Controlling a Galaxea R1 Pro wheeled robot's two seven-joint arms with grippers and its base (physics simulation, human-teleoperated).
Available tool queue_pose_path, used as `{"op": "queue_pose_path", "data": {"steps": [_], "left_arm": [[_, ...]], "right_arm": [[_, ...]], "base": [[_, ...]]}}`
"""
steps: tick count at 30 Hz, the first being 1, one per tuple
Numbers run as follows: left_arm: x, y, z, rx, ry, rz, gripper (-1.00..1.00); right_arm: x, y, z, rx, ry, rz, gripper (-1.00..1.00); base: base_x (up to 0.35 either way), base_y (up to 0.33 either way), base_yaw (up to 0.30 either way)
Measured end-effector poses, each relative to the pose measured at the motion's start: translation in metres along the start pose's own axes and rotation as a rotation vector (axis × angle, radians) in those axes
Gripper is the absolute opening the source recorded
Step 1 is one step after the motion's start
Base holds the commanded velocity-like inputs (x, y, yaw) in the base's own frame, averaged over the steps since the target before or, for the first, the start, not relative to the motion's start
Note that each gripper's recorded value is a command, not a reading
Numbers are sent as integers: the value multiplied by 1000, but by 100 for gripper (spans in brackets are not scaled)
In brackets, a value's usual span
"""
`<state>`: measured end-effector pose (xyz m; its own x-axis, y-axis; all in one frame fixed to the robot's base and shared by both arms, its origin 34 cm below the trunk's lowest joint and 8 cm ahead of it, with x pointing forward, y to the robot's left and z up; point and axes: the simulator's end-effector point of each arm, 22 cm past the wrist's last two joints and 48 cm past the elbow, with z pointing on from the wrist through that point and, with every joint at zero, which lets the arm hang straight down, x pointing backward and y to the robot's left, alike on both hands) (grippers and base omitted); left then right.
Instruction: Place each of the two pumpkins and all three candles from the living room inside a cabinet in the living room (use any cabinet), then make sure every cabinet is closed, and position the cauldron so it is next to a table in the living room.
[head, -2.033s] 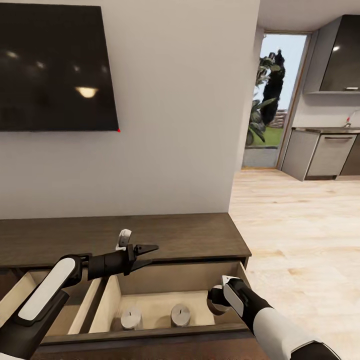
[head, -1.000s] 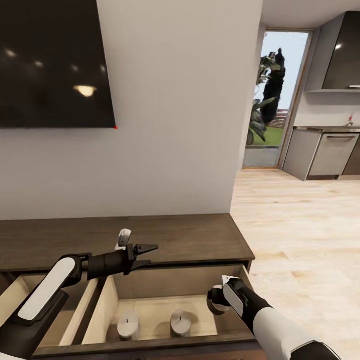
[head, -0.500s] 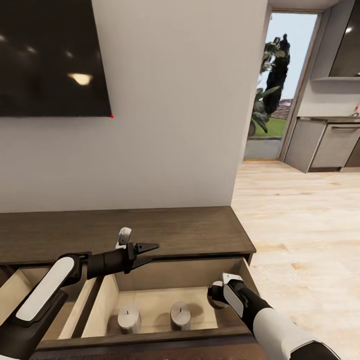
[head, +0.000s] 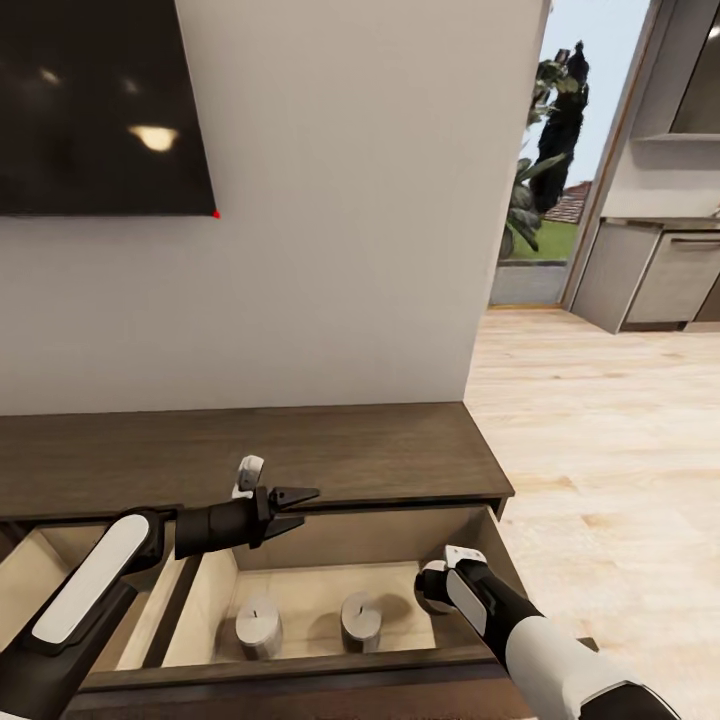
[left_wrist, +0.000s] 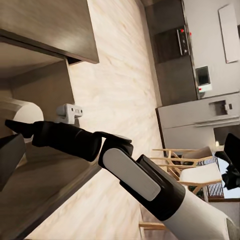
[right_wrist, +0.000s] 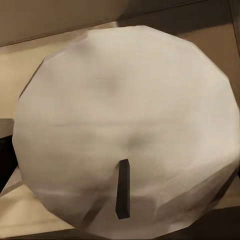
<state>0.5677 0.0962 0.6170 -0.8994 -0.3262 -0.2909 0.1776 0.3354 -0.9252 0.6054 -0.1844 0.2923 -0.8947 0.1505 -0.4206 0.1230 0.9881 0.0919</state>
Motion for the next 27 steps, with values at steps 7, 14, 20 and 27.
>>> {"op": "queue_pose_path", "data": {"steps": [7, 14, 20, 27], "left_arm": [[0, 0, 0, 0, 0, 0, 100], [0, 0, 0, -1, 0, 0, 100], [0, -4, -2, 3, -3, 6, 100], [-2, -15, -7, 6, -15, 28, 100]], "right_arm": [[1, 0, 0, 2, 3, -2, 100], [2, 1, 0, 5, 4, -31, 100], [-1, 2, -3, 5, -4, -35, 100], [-13, 4, -15, 1, -32, -36, 100]], "base": [[0, 0, 0], [0, 0, 0], [0, 0, 0], [0, 0, 0]]}}
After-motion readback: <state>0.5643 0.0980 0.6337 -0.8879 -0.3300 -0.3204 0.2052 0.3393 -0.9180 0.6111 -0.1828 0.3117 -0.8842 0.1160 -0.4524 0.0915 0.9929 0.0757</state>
